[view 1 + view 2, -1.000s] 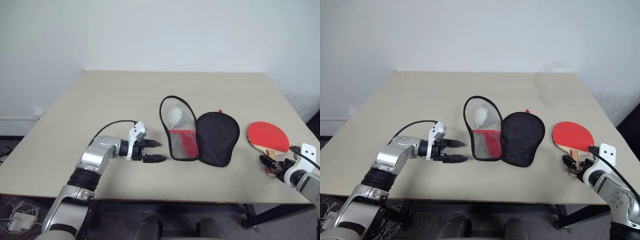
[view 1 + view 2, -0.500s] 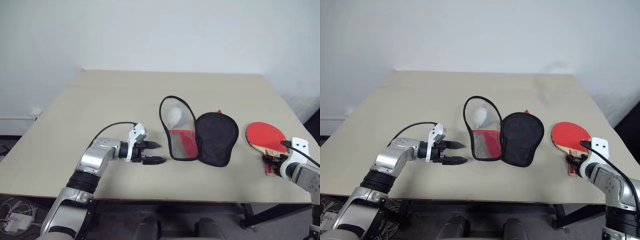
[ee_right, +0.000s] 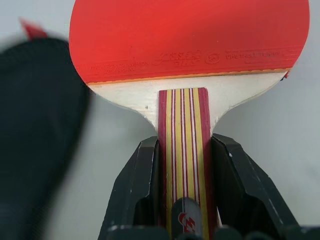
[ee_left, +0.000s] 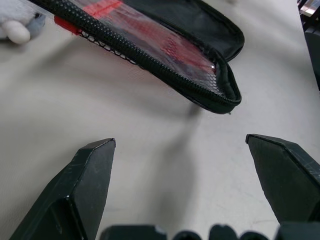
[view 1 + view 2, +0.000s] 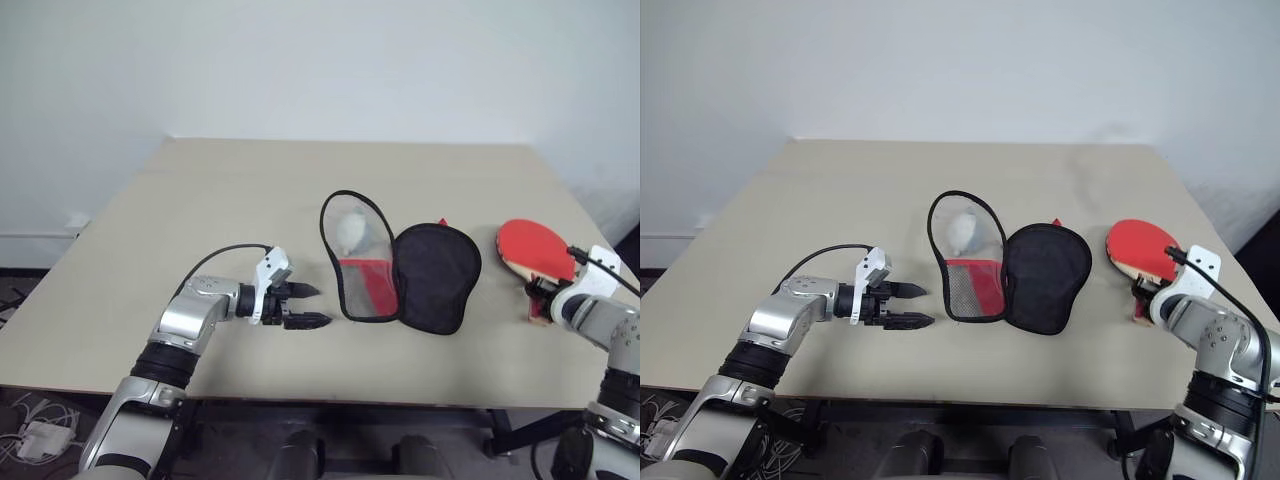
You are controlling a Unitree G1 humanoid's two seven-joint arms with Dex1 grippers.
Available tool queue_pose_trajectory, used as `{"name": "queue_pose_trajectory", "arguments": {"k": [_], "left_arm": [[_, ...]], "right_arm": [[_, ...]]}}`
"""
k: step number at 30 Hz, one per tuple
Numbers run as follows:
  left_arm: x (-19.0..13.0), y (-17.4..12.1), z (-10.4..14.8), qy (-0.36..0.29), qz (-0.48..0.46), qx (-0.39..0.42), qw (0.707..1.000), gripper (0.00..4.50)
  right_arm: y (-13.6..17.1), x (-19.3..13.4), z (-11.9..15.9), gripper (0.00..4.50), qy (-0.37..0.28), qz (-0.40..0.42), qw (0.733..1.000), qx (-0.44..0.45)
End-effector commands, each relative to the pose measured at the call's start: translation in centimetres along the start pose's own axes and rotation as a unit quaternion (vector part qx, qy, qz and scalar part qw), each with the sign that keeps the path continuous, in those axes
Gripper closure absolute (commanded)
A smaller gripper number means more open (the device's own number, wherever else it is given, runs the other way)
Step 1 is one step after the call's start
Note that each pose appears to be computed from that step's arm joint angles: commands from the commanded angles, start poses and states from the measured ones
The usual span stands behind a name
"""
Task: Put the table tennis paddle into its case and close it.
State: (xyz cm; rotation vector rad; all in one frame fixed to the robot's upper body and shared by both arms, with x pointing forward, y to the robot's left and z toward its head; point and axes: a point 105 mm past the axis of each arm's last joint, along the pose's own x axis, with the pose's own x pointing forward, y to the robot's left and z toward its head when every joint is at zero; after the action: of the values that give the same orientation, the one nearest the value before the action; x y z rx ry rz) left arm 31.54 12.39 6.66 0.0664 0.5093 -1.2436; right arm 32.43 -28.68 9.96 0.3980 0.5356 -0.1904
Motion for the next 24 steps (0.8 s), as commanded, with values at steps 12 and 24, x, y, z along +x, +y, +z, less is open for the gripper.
{"name": "queue_pose_trajectory", "arguments": {"k": [12, 24], "left_arm": [[-0.1, 0.2, 1.6, -0.016, 0.002, 0.019, 1.0, 0.0], [0.4, 0.3, 1.9, -0.017, -0.003, 0.02, 1.0, 0.0]], "right_arm": [[11.3, -2.1, -2.2, 3.37, 0.005, 0.152, 0.987, 0.042], [12.3, -0.8, -7.1, 3.37, 0.076, 0.137, 0.985, 0.069]]}}
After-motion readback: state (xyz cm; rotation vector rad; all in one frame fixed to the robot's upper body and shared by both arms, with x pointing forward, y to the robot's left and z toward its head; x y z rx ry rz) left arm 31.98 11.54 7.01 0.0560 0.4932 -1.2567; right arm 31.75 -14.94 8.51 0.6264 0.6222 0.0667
